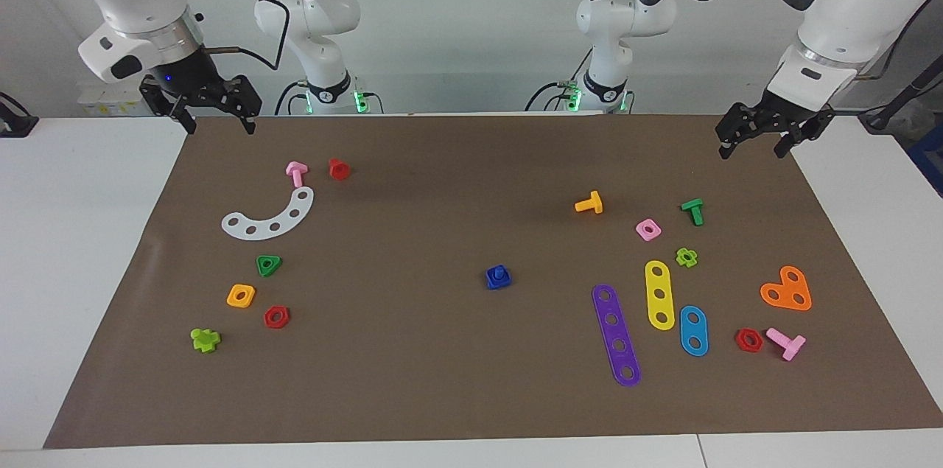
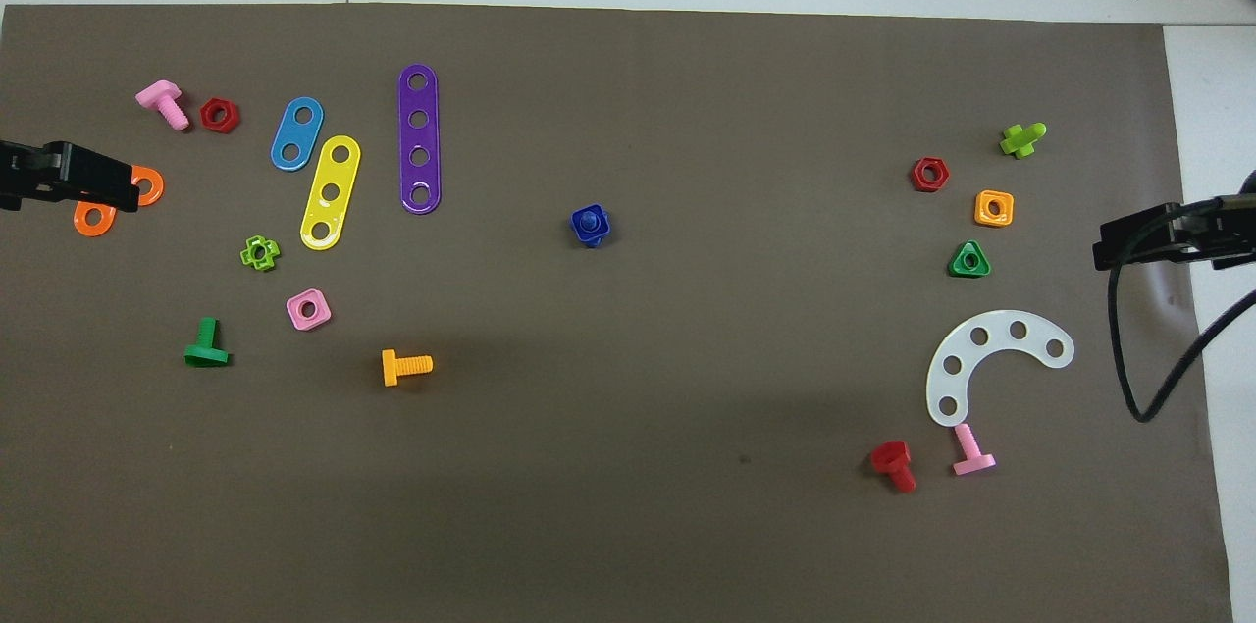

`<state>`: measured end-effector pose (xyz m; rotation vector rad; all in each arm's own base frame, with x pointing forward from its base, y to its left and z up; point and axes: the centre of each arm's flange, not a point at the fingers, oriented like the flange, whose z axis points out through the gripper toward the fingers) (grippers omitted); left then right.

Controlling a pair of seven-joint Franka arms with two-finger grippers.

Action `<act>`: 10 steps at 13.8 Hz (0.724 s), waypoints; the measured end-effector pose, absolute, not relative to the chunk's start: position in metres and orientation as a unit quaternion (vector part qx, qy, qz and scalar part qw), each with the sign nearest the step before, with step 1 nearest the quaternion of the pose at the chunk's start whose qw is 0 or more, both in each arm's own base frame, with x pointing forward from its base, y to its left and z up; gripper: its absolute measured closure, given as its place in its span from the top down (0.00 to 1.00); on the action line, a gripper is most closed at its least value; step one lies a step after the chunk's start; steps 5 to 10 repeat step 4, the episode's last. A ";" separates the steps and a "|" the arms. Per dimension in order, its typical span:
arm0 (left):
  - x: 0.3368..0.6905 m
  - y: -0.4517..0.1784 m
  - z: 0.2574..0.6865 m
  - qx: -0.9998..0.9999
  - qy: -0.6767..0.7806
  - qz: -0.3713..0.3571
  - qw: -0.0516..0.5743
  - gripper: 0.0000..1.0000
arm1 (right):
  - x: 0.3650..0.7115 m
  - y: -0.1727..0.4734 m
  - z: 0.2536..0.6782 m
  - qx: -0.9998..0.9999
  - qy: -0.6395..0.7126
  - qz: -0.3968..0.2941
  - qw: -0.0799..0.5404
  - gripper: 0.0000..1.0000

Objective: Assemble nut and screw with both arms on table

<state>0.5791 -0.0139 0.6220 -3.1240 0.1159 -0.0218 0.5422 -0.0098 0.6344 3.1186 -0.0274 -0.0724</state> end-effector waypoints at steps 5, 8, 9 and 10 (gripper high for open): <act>0.579 -0.014 0.622 -0.999 0.037 -0.006 0.008 1.00 | 0.542 -0.010 0.635 1.000 -0.009 -0.023 0.011 1.00; 0.579 -0.014 0.622 -0.999 0.037 -0.006 0.008 1.00 | 0.542 -0.010 0.635 1.000 -0.009 -0.023 0.011 1.00; 0.579 -0.014 0.622 -0.999 0.037 -0.006 0.008 1.00 | 0.542 -0.010 0.635 1.000 -0.009 -0.023 0.011 1.00; 0.579 -0.014 0.622 -0.999 0.037 -0.006 0.008 1.00 | 0.542 -0.010 0.635 1.000 -0.009 -0.023 0.011 1.00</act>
